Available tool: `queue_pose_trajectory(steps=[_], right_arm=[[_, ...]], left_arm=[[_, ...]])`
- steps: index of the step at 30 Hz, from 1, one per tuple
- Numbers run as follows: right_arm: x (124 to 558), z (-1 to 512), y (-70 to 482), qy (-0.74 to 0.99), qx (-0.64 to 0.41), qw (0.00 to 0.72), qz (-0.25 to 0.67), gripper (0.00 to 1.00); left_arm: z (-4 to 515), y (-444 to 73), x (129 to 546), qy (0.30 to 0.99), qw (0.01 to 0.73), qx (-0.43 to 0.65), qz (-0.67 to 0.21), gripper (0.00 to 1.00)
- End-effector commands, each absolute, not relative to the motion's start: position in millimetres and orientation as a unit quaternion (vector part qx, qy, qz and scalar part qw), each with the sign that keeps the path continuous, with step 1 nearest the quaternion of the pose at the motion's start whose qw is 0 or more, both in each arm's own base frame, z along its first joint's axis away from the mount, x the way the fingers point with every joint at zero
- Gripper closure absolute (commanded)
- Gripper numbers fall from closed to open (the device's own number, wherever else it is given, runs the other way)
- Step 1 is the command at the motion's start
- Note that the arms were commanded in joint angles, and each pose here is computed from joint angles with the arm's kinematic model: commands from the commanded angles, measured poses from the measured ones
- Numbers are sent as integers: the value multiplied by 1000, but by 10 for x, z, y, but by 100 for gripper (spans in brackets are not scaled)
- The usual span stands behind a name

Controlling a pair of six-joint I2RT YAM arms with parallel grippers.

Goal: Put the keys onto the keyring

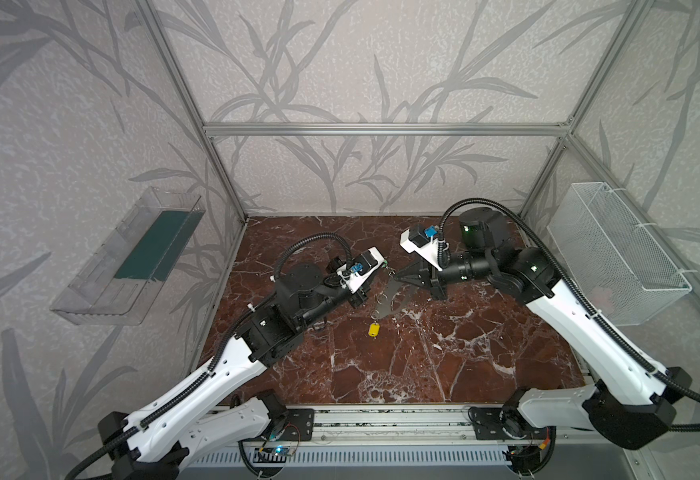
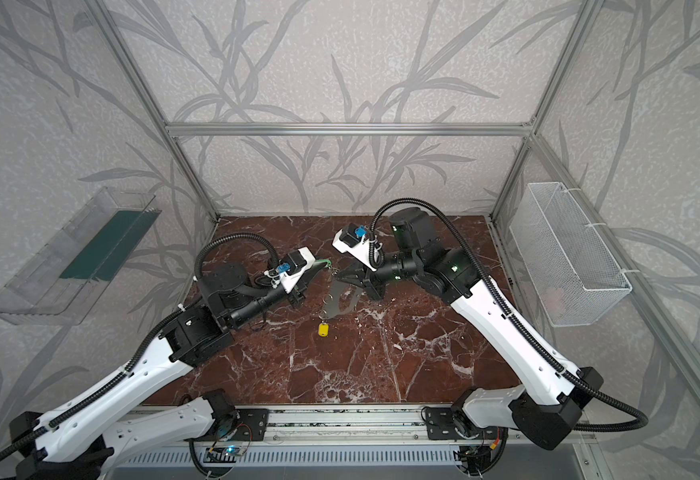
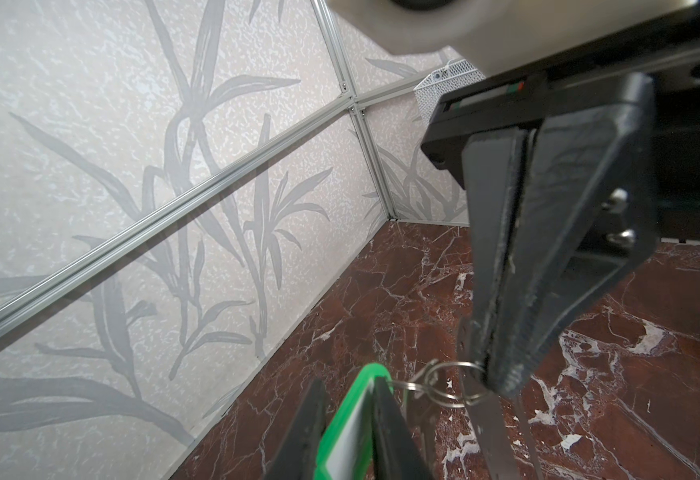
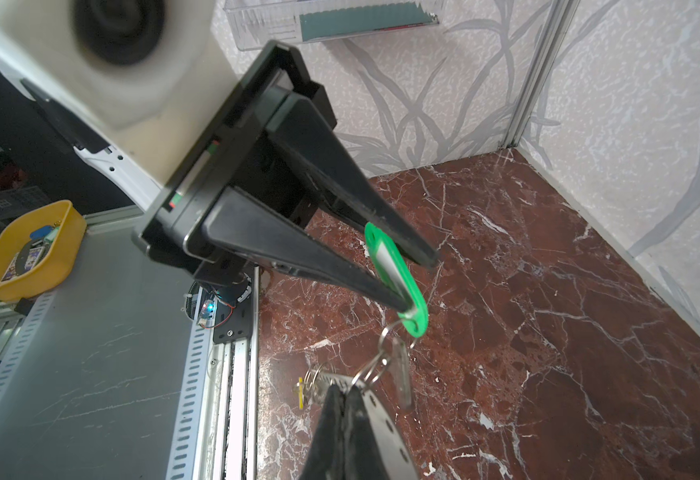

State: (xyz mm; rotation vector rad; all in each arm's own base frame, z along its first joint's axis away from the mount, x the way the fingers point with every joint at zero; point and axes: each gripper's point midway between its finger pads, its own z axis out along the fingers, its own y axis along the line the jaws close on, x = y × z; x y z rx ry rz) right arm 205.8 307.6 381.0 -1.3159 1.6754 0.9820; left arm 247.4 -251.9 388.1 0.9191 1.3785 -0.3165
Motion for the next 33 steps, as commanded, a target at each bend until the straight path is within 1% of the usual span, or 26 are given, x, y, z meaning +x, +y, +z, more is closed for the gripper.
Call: queue_pose_trajectory(steps=[1, 12, 33], right_arm=[[1932, 3933, 3111, 643, -510, 379, 427, 100], [2058, 3934, 3144, 677, -459, 369, 440, 100], [2103, 3954, 3167, 668, -465, 384, 435, 100]], left_arm=[[3872, -2362, 2629, 626, 676, 371, -117, 78], [3793, -2282, 2617, 633, 673, 358, -136, 78], [3830, -2153, 2518, 633, 674, 355, -133, 77]])
